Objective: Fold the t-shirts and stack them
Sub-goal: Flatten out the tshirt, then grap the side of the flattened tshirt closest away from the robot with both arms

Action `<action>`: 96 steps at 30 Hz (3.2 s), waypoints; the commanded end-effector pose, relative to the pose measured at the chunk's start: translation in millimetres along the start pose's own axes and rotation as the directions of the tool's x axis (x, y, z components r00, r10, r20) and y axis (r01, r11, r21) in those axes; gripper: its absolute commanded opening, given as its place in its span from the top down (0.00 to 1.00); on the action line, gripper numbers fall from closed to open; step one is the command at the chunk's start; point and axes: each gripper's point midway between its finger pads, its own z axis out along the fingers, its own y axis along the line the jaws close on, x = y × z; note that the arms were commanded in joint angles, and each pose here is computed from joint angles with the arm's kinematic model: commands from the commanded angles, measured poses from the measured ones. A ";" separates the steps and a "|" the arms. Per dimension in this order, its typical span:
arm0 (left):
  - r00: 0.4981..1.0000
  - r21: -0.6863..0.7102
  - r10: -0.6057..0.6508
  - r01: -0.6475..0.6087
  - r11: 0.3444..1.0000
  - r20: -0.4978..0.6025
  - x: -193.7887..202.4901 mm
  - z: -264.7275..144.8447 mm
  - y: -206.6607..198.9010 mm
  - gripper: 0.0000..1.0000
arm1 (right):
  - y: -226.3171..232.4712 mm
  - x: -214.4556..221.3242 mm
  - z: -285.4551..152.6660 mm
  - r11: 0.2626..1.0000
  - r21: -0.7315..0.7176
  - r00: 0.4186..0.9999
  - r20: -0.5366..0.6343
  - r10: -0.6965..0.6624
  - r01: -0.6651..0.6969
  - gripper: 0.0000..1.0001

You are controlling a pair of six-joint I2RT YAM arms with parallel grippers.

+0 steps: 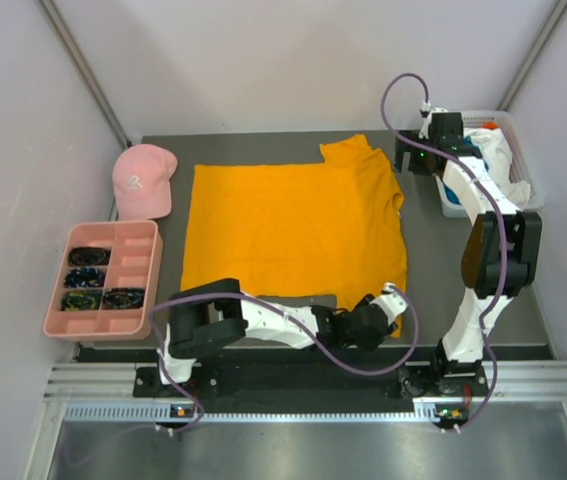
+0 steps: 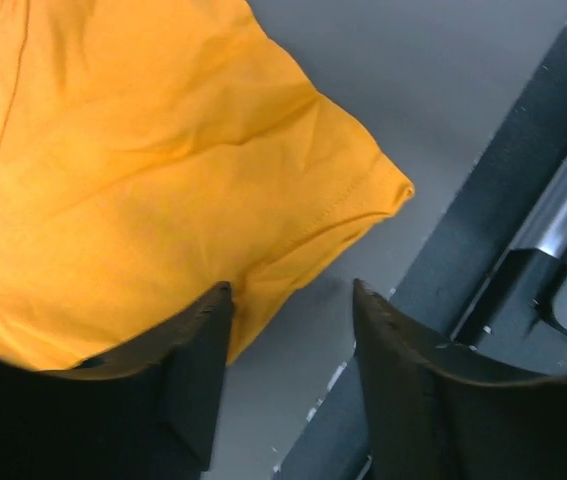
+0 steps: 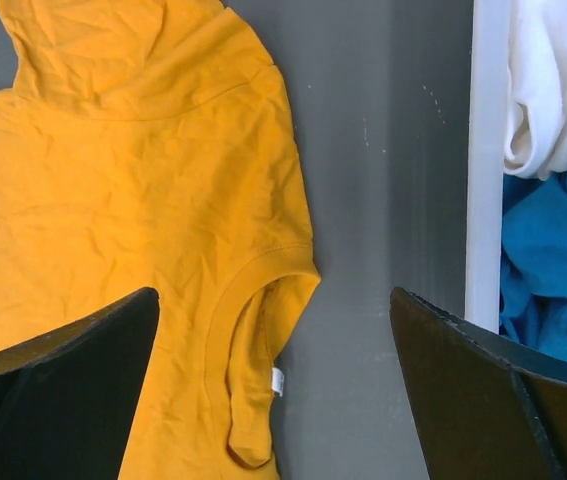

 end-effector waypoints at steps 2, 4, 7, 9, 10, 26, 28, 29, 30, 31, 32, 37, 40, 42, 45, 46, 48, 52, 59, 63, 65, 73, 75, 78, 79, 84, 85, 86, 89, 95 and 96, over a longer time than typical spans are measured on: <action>0.992 0.007 0.007 -0.008 1.000 0.129 -52.5 -35.5 -12.0 0.39 | 10.5 -43.9 -33.2 1.000 -0.013 0.992 0.126 0.028 -0.027 0.01; 0.986 0.006 0.010 -0.011 1.000 0.165 -68.3 -48.4 -10.9 0.25 | 13.4 -45.5 -38.2 0.999 -0.027 0.990 0.134 0.040 -0.037 0.01; 0.976 -0.008 0.006 -0.004 1.000 0.217 -89.0 -67.1 -6.0 0.15 | 14.8 -45.6 -44.0 0.998 -0.031 0.989 0.134 0.057 -0.053 0.01; 0.967 -0.028 -0.010 0.017 0.999 0.256 -103.4 -82.1 0.1 0.11 | 16.1 -46.2 -50.1 0.997 -0.035 0.988 0.138 0.072 -0.068 0.01; 0.964 -0.039 -0.012 0.023 0.999 0.265 -107.1 -87.5 3.2 0.03 | 17.6 -42.9 -51.5 0.996 -0.044 0.988 0.132 0.077 -0.072 0.01; 0.901 -0.384 -0.197 0.351 0.854 0.387 -88.5 -183.4 192.8 0.01 | 45.7 49.0 -86.9 0.978 -0.064 0.979 0.037 0.202 -0.199 0.01; 0.912 -0.435 -0.206 0.356 0.827 0.355 -74.3 -192.1 211.3 0.01 | 52.6 58.2 -97.9 0.980 -0.071 0.981 0.034 0.188 -0.186 0.01; 0.911 -0.467 -0.214 0.369 0.803 0.352 -70.2 -196.5 225.4 0.01 | 58.0 62.2 -102.0 0.982 -0.075 0.984 0.031 0.175 -0.172 0.01; 0.911 -0.483 -0.217 0.374 0.792 0.351 -68.2 -201.2 231.6 0.01 | 65.7 63.8 -109.6 0.985 -0.078 0.987 0.041 0.154 -0.151 0.01; 0.920 -0.505 -0.221 0.366 0.781 0.325 -60.7 -203.5 237.9 0.01 | 70.6 73.9 -112.3 0.987 -0.083 0.990 0.019 0.143 -0.141 0.01; 0.920 -0.531 -0.232 0.374 0.761 0.315 -55.3 -206.6 248.9 0.01 | 73.7 77.4 -115.5 0.987 -0.087 0.991 0.014 0.135 -0.133 0.01; 0.926 -0.602 -0.276 0.378 0.704 0.259 -31.0 -214.8 276.4 0.01 | 82.8 103.5 -131.1 0.993 -0.074 0.996 -0.005 0.095 -0.095 0.01; 0.906 -0.608 -0.324 0.423 0.672 0.272 -22.5 -218.1 290.1 0.01 | 88.8 118.9 -140.1 0.993 -0.081 0.996 -0.026 0.085 -0.087 0.01; 0.887 -0.629 -0.369 0.457 0.628 0.276 -14.3 -220.9 302.7 0.01 | 86.7 128.8 -143.6 0.995 -0.055 0.996 -0.040 0.084 -0.086 0.01; 0.860 -0.632 -0.412 0.504 0.589 0.302 -7.2 -222.1 311.6 0.01 | 89.1 139.6 -154.2 0.994 -0.050 0.994 -0.048 0.098 -0.100 0.01; 0.855 -0.647 -0.416 0.510 0.567 0.310 -4.4 -224.5 315.9 0.01 | 93.0 143.6 -157.0 0.993 -0.060 0.994 -0.054 0.099 -0.102 0.01; 0.841 -0.668 -0.438 0.526 0.527 0.317 4.0 -226.2 320.3 0.01 | 95.2 153.6 -164.3 0.992 -0.056 0.992 -0.067 0.109 -0.113 0.01; 0.797 -0.682 -0.495 0.576 0.451 0.346 21.7 -228.6 330.9 0.01 | 101.1 173.4 -173.2 0.993 -0.051 0.991 -0.086 0.106 -0.110 0.01; 0.720 -0.688 -0.610 0.627 0.365 0.332 71.0 -223.4 333.1 0.01 | 107.8 198.4 -177.4 0.988 -0.084 0.985 -0.125 0.116 -0.127 0.01; 0.636 -0.660 -0.663 0.698 0.278 0.394 95.7 -224.3 329.4 0.01 | 109.6 202.6 -177.8 0.988 -0.094 0.985 -0.134 0.106 -0.119 0.01; 0.601 -0.644 -0.669 0.729 0.233 0.437 104.9 -226.3 328.1 0.01 | 110.0 203.2 -177.0 0.989 -0.100 0.986 -0.135 0.098 -0.112 0.01; 0.612 -0.721 -0.615 0.686 0.101 0.497 123.3 -258.8 345.9 0.01 | 118.2 205.2 -170.7 0.987 -0.139 0.987 -0.150 0.064 -0.085 0.01; 0.619 -0.732 -0.608 0.676 0.090 0.497 127.0 -262.8 347.8 0.01 | 121.0 206.8 -167.6 0.986 -0.148 0.986 -0.159 0.056 -0.080 0.01; 0.603 -0.733 -0.624 0.677 0.071 0.497 133.3 -266.5 353.0 0.01 | 122.8 208.9 -164.8 0.985 -0.154 0.984 -0.171 0.048 -0.075 0.01; 0.597 -0.728 -0.625 0.683 0.065 0.504 135.7 -267.1 357.2 0.01 | 123.5 208.7 -164.2 0.985 -0.156 0.985 -0.169 0.046 -0.073 0.01; 0.571 -0.718 -0.664 0.692 0.074 0.483 145.4 -260.0 355.1 0.01 | 124.1 207.4 -163.2 0.985 -0.157 0.985 -0.169 0.042 -0.069 0.01; 0.565 -0.718 -0.671 0.693 0.069 0.481 148.1 -259.4 353.7 0.01 | 124.9 207.9 -162.8 0.985 -0.159 0.984 -0.171 0.041 -0.068 0.01; 0.562 -0.719 -0.677 0.691 0.068 0.475 150.7 -259.3 351.7 0.01 | 124.3 206.5 -162.5 0.985 -0.157 0.985 -0.167 0.044 -0.071 0.01; 0.546 -0.704 -0.684 0.707 0.066 0.484 154.4 -258.3 347.2 0.01 | 126.7 206.5 -161.7 0.984 -0.164 0.984 -0.171 0.044 -0.072 0.01; 0.485 -0.695 -0.691 0.718 -0.035 0.536 166.5 -265.1 342.7 0.01 | 131.6 204.6 -164.3 0.979 -0.187 0.984 -0.172 0.050 -0.082 0.01; 0.478 -0.692 -0.692 0.720 -0.044 0.541 167.5 -265.9 341.8 0.01 | 131.2 203.9 -164.0 0.979 -0.185 0.984 -0.170 0.051 -0.083 0.01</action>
